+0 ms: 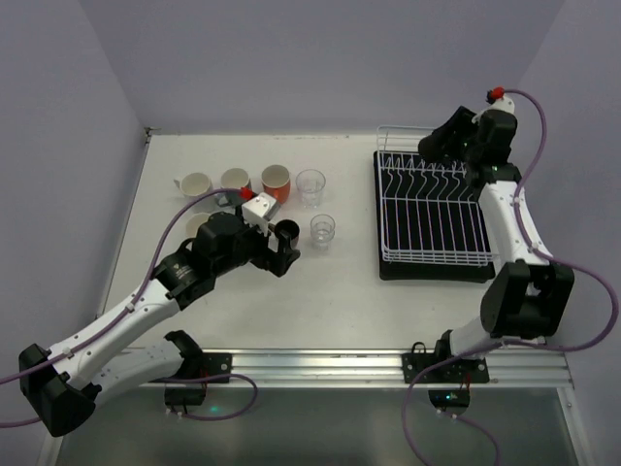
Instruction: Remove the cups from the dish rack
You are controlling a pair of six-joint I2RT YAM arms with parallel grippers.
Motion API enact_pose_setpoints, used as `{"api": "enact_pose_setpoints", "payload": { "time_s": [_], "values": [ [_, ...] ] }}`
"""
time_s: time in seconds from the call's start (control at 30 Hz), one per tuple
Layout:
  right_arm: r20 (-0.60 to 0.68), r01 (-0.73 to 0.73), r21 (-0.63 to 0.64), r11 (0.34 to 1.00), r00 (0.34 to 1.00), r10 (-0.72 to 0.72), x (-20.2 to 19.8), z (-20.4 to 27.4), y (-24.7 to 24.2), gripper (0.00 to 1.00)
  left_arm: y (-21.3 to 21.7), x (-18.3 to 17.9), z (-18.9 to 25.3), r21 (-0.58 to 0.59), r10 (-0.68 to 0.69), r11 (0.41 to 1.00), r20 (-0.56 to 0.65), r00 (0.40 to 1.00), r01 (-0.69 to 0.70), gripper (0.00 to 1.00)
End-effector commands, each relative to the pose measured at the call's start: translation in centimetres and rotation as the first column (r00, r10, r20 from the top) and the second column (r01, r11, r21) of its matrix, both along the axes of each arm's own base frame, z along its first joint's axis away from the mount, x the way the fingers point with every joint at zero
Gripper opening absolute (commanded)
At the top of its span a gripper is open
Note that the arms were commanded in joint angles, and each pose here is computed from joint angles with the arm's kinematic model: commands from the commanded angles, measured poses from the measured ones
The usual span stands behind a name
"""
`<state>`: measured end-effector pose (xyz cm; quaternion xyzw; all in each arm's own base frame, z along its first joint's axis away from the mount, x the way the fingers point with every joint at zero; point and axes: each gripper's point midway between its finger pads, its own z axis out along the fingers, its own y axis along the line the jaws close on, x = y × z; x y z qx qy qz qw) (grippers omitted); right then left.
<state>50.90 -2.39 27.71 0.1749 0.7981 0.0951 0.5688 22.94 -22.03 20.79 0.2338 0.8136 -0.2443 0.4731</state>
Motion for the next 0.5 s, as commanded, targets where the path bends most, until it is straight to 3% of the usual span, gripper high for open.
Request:
{"api": "enact_pose_setpoints", "payload": {
  "time_s": [0.0,0.13,0.27,0.47],
  "values": [
    [0.300,-0.198,0.178,0.964,0.944,0.139,-5.1,9.1,5.9,0.18,-2.3,0.1,5.9,-0.176,-0.059,0.982,0.076,0.995,0.071,1.00],
    [0.356,-0.334,0.294,0.895,0.908,0.222,-9.8,8.9,9.2,0.19,-4.9,-1.3,8.3,-0.327,-0.159,0.930,0.045,0.986,0.165,1.00],
    [0.404,-0.458,0.420,0.784,0.867,0.290,-14.5,8.6,12.5,0.19,-8.4,-1.8,11.8,-0.531,-0.257,0.810,0.063,0.964,0.250,1.00],
    [0.489,-0.623,0.499,0.602,0.776,0.398,-22.1,8.0,16.6,0.19,-11.8,-1.4,14.4,-0.649,-0.317,0.698,0.098,0.943,0.302,0.95]
  ]
}}
